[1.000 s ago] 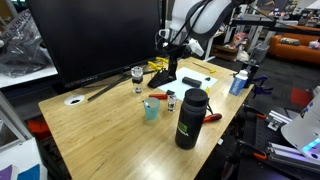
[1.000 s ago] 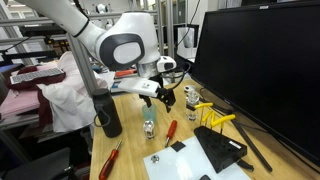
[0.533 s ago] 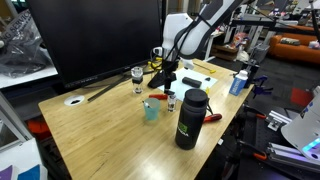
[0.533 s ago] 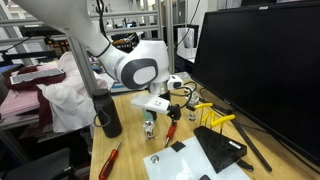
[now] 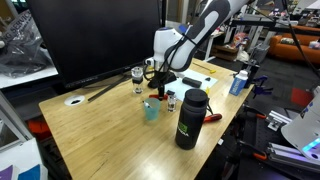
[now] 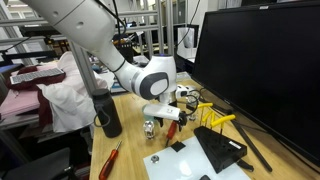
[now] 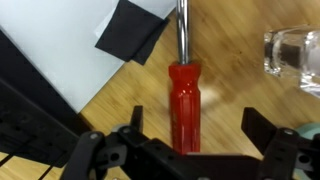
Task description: Move the screw driver slightly to the right
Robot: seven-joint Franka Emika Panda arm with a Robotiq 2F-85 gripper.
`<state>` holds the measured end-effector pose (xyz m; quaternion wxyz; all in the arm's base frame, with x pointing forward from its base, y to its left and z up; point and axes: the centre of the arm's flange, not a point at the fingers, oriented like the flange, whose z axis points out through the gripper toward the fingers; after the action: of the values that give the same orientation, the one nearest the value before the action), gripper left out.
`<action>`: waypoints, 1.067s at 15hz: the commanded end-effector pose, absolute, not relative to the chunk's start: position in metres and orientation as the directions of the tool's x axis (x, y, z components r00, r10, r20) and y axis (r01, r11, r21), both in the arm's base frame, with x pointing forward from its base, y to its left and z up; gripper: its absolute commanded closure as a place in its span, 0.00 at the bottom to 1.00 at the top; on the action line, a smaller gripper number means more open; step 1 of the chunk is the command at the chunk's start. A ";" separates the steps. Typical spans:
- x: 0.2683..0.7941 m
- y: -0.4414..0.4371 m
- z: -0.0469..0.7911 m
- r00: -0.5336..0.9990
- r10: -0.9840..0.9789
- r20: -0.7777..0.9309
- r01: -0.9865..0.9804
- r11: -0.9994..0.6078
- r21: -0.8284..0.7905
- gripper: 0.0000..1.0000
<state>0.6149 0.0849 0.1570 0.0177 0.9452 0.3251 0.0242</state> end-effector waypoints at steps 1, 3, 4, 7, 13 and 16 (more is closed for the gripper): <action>0.632 0.079 0.143 0.769 0.639 0.014 0.638 -0.768 0.053 0.00; 0.636 0.075 0.135 0.764 0.645 0.008 0.644 -0.763 0.055 0.00; 0.637 0.074 0.132 0.762 0.648 0.007 0.647 -0.761 0.053 0.00; 0.638 0.068 0.128 0.759 0.651 -0.001 0.651 -0.758 0.049 0.01; 0.637 0.073 0.131 0.743 0.669 -0.001 0.669 -0.742 0.040 0.51; 0.636 0.077 0.133 0.741 0.672 -0.005 0.672 -0.740 0.034 0.73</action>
<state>0.6306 0.0848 0.1411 0.0161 0.9353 0.3534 0.0040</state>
